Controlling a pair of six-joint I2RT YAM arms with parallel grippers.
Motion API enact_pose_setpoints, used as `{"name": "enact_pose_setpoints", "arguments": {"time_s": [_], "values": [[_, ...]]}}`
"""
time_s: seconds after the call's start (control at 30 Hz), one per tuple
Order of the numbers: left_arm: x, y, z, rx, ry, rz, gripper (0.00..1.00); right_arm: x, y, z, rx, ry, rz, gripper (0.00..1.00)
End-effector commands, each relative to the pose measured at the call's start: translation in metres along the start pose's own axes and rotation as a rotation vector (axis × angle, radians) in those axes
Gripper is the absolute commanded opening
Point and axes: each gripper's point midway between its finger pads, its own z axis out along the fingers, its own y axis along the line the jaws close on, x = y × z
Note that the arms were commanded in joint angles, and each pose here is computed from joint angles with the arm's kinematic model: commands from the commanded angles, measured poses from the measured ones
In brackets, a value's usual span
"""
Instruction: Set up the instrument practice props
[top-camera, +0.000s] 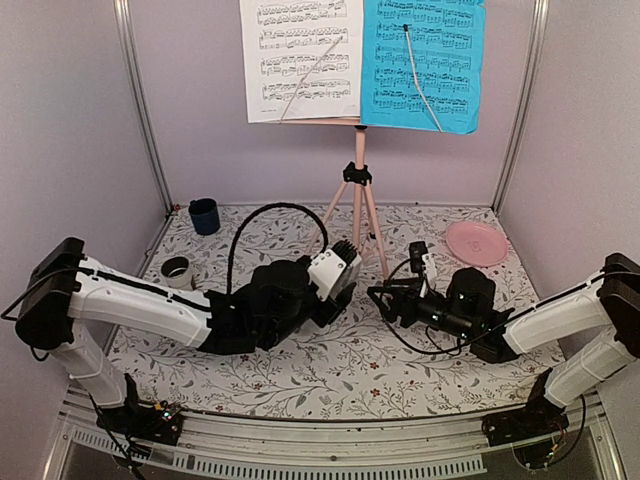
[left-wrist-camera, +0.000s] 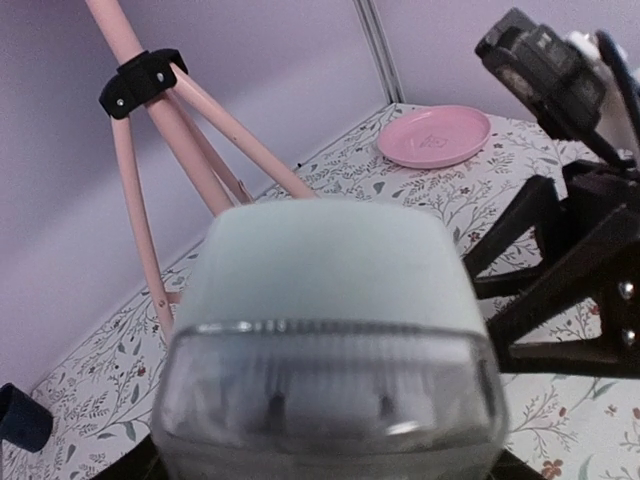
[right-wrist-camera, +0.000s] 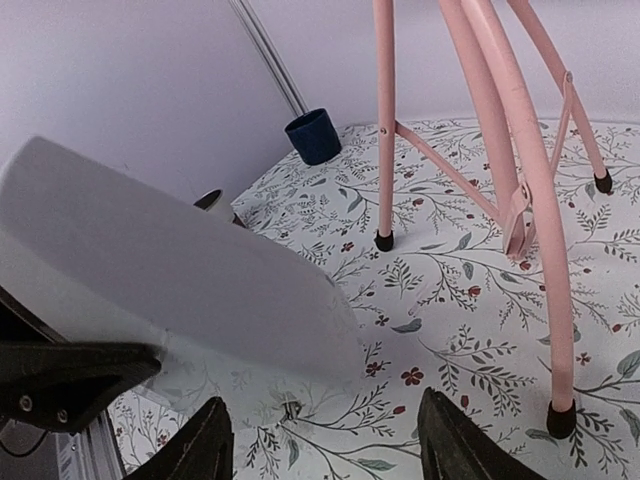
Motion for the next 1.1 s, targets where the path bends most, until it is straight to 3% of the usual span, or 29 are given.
{"name": "enact_pose_setpoints", "arguments": {"time_s": [0.0,0.17,0.57,0.97,1.07], "values": [[-0.057,0.031,-0.016,-0.133,-0.063,-0.013,0.28,-0.015,0.022,0.007,-0.094,-0.085,-0.052,0.58],[-0.077,0.038,-0.022,-0.178,-0.078,-0.038,0.26,-0.01,0.039,0.019,-0.137,-0.111,-0.082,0.5],[-0.104,0.049,-0.039,-0.206,-0.13,-0.103,0.25,-0.003,0.05,0.048,-0.131,-0.128,-0.059,0.47],[-0.115,0.053,-0.053,-0.167,-0.185,-0.12,0.23,-0.004,0.049,0.052,-0.119,-0.141,-0.063,0.24],[-0.114,0.053,-0.053,-0.168,-0.182,-0.117,0.22,-0.002,0.056,0.049,-0.159,-0.136,-0.084,0.26]]}}
